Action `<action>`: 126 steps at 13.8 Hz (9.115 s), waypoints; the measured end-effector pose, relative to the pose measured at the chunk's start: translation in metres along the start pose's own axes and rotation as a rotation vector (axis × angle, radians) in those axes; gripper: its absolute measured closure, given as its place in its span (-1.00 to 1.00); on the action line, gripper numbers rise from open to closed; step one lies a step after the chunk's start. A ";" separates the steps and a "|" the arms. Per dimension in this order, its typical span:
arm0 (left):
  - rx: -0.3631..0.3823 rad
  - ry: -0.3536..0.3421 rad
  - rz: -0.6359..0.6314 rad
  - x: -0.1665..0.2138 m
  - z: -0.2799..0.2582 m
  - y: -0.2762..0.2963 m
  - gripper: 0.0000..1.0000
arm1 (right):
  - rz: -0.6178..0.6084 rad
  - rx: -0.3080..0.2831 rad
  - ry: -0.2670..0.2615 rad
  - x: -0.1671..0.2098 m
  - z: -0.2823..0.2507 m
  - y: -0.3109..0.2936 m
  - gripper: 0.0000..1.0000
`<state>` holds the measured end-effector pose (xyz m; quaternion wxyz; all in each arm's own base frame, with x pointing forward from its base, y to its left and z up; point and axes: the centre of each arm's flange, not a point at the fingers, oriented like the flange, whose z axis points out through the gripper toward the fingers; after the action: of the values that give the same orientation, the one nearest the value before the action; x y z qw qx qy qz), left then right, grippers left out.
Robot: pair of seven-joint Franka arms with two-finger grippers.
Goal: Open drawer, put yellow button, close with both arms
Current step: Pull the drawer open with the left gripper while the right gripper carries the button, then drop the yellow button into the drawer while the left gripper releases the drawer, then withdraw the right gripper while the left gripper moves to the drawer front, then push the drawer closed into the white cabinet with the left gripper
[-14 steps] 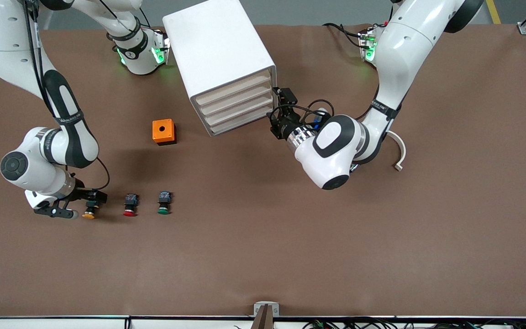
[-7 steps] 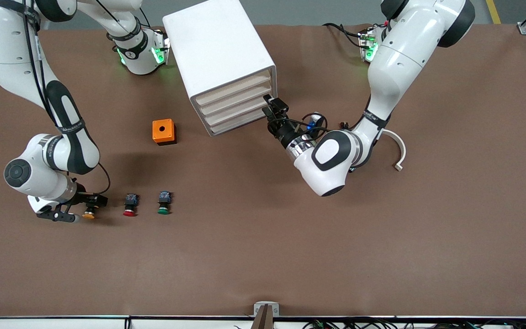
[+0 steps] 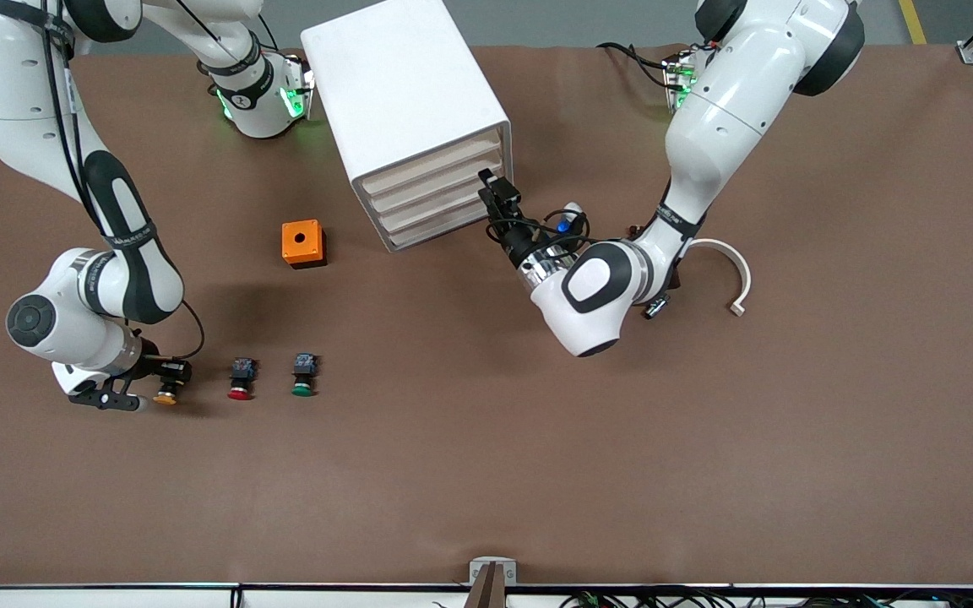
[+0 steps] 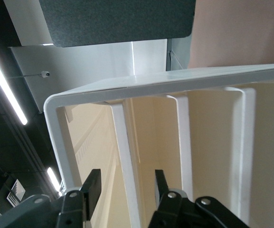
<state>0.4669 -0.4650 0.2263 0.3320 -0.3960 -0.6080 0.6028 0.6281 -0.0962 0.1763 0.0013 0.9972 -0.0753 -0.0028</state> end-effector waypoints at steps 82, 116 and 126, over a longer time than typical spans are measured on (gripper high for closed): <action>-0.941 1.187 1.324 -0.091 0.000 -0.147 -1.00 | -0.086 -0.007 -0.144 -0.042 -0.394 -0.056 -1.00; -0.658 0.826 1.320 -0.091 0.132 -0.106 -1.00 | -0.065 0.024 -0.001 -0.113 -0.444 -0.031 -1.00; -0.688 0.809 1.301 -0.088 0.109 -0.107 -1.00 | -0.069 0.026 0.022 -0.119 -0.447 -0.033 -1.00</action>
<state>0.4028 -0.5897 0.3332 -0.0288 -0.9325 -0.2422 0.2662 0.5176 -0.0448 0.6238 -0.0108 0.9991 -0.0407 0.0089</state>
